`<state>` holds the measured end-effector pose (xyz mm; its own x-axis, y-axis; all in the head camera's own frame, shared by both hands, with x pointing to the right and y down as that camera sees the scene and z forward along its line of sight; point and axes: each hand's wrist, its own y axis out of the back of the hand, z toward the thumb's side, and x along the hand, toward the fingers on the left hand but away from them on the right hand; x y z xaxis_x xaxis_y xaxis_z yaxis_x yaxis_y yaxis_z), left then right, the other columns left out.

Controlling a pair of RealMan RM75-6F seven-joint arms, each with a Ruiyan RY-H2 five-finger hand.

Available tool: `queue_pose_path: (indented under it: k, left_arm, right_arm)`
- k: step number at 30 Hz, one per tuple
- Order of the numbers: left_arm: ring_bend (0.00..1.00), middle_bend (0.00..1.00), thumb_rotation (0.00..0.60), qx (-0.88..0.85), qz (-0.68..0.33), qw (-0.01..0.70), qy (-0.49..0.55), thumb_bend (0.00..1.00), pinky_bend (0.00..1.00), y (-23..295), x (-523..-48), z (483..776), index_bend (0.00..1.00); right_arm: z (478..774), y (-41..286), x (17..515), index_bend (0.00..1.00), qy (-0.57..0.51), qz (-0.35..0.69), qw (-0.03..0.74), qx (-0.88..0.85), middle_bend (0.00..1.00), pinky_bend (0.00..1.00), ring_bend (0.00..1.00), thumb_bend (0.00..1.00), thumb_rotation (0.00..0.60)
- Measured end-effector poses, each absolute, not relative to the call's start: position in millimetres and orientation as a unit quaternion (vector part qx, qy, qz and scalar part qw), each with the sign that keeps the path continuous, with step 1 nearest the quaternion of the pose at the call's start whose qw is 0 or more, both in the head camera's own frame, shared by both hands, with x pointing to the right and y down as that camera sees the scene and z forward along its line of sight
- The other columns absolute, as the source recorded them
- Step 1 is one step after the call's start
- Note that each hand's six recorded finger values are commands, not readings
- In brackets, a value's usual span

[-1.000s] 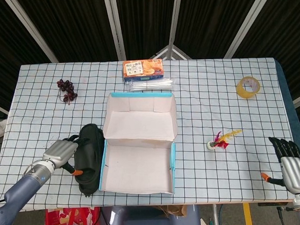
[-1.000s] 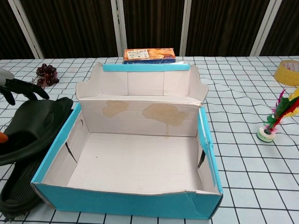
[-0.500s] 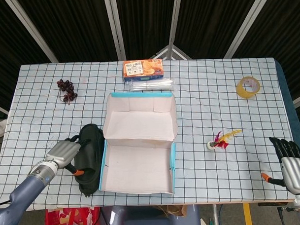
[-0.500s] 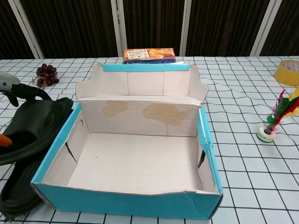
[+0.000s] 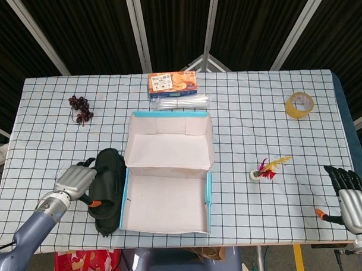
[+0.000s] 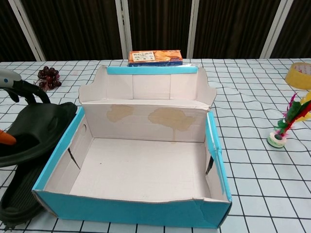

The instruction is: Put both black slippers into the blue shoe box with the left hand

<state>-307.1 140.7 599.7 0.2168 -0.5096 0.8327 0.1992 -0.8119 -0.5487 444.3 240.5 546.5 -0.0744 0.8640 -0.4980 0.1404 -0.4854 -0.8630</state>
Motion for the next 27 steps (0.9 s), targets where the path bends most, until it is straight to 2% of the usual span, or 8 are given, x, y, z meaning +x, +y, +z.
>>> queue_pose_path:
  k: [6, 15, 21, 27]
  left_arm:
    - [0.03, 0.33, 0.493, -0.723, -0.617, 0.293, 0.106, 0.20, 0.17, 140.9, -306.6, 599.4, 0.24]
    - [0.03, 0.34, 0.543, -0.714, -0.622, 0.300, 0.112, 0.38, 0.17, 139.2, -308.8, 598.7, 0.25]
    - [0.03, 0.39, 0.596, -0.710, -0.624, 0.307, 0.110, 0.46, 0.17, 139.9, -309.5, 600.0, 0.30]
    - [0.06, 0.45, 0.600, -0.705, -0.626, 0.315, 0.110, 0.52, 0.17, 139.4, -311.6, 603.0, 0.34]
  right_arm:
    - [545.6, 240.7, 444.5, 0.03, -0.413, 0.606, 0.298, -0.611, 0.11, 0.04, 0.08, 0.16, 0.600]
    - [545.9, 240.9, 445.1, 0.03, -0.413, 0.606, 0.297, -0.611, 0.11, 0.04, 0.08, 0.16, 0.600]
    - [546.2, 240.0, 445.1, 0.03, -0.413, 0.606, 0.295, -0.613, 0.11, 0.04, 0.08, 0.16, 0.600]
    - [546.5, 239.4, 445.1, 0.04, -0.412, 0.606, 0.294, -0.614, 0.11, 0.04, 0.08, 0.16, 0.600]
